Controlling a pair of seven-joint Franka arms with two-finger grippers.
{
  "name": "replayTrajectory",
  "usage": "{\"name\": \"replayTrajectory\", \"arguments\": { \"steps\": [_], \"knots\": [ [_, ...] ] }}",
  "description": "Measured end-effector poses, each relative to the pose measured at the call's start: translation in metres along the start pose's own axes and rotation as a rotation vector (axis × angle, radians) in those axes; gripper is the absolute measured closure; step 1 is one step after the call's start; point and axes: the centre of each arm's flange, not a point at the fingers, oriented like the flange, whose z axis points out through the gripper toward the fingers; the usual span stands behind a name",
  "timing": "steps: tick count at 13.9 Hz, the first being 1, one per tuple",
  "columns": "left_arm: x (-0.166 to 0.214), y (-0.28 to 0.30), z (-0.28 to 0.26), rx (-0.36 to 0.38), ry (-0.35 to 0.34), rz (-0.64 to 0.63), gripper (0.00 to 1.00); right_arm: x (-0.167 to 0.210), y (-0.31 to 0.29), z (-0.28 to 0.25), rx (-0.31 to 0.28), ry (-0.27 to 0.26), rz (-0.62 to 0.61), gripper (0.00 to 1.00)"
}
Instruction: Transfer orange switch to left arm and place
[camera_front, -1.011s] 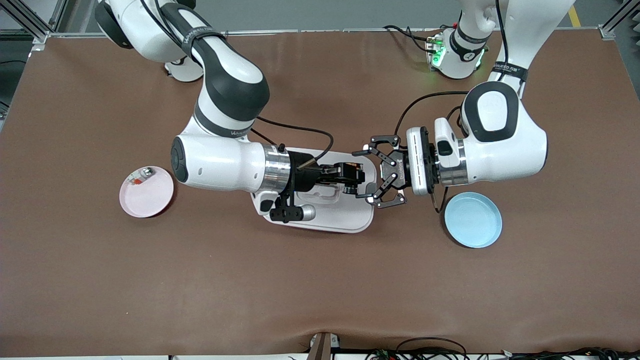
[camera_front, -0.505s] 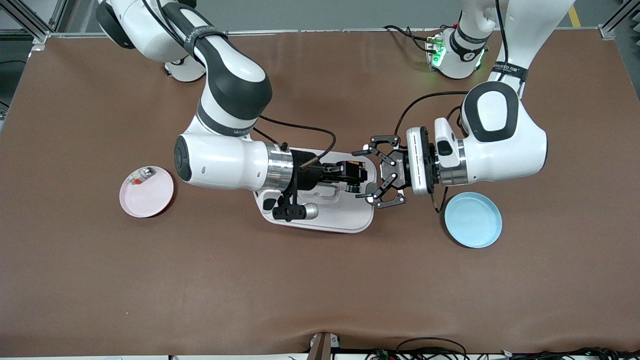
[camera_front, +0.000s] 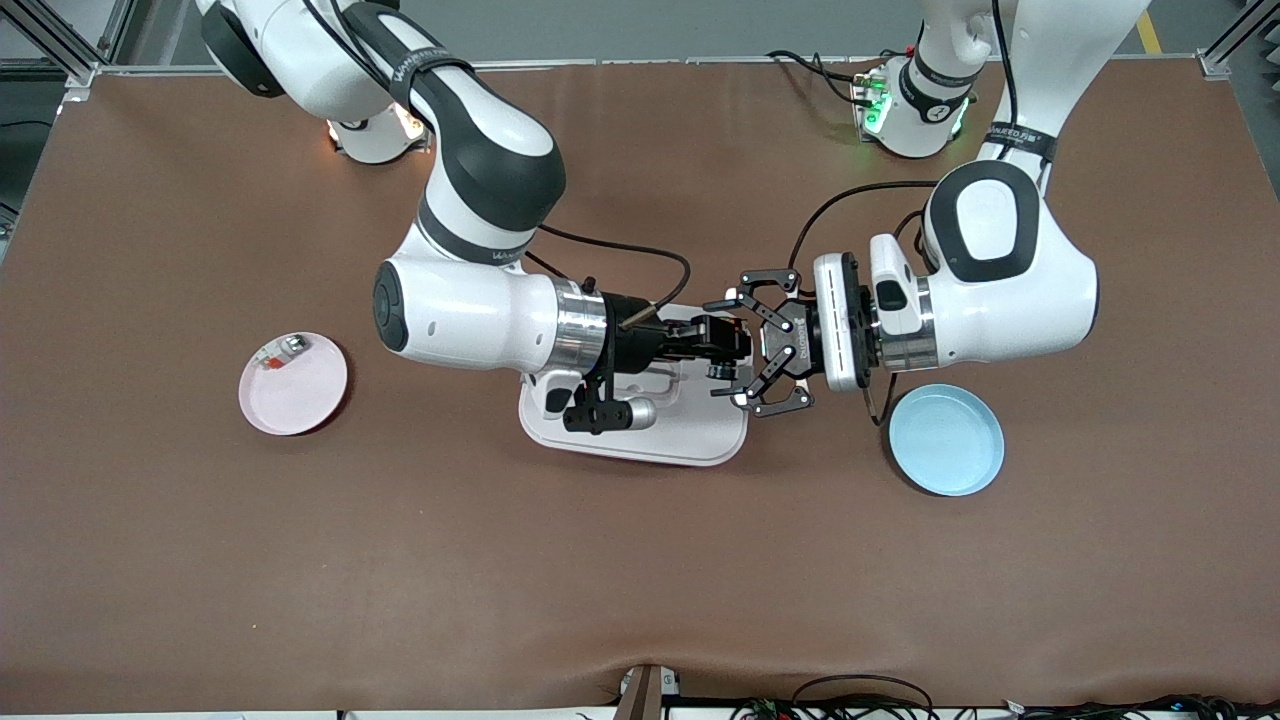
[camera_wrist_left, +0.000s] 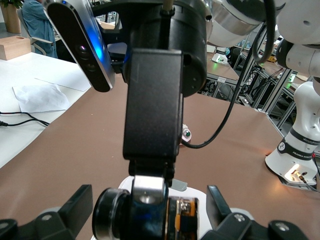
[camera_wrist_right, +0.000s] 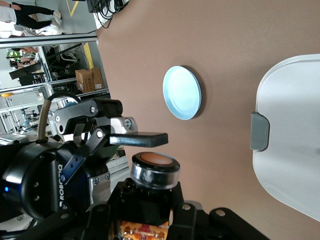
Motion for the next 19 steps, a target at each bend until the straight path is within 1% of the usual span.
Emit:
{"name": "replayTrajectory", "arguments": {
  "steps": [1, 2, 3, 4, 10, 18, 19],
  "knots": [
    [0.0003, 0.0000, -0.0001, 0.000, 0.000, -0.004, 0.00, -0.0001, -0.0001, 0.0001, 0.000, 0.000, 0.000, 0.60],
    [0.0003, 0.0000, -0.0001, 0.000, 0.000, -0.005, 0.07, 0.0000, -0.0001, 0.0000, 0.000, 0.000, 0.000, 0.60],
    [0.0004, 0.0002, 0.0000, -0.001, 0.000, -0.005, 0.19, 0.0006, 0.0001, -0.0003, 0.001, 0.004, -0.001, 0.60],
    [0.0001, 0.0005, 0.0005, -0.005, 0.000, -0.006, 0.24, 0.0003, 0.0003, 0.0001, -0.001, 0.002, -0.016, 0.60],
    [-0.0013, 0.0007, 0.0005, -0.007, -0.024, 0.007, 0.24, 0.0002, 0.0024, 0.0044, -0.004, -0.003, -0.023, 0.60],
    [-0.0012, 0.0007, 0.0004, -0.006, -0.025, 0.008, 0.25, 0.0003, 0.0025, 0.0045, -0.003, -0.003, -0.022, 0.60],
    [-0.0018, 0.0002, 0.0002, -0.002, -0.031, 0.011, 0.25, 0.0004, 0.0018, 0.0039, 0.000, 0.000, -0.005, 0.53]
  ]
}}
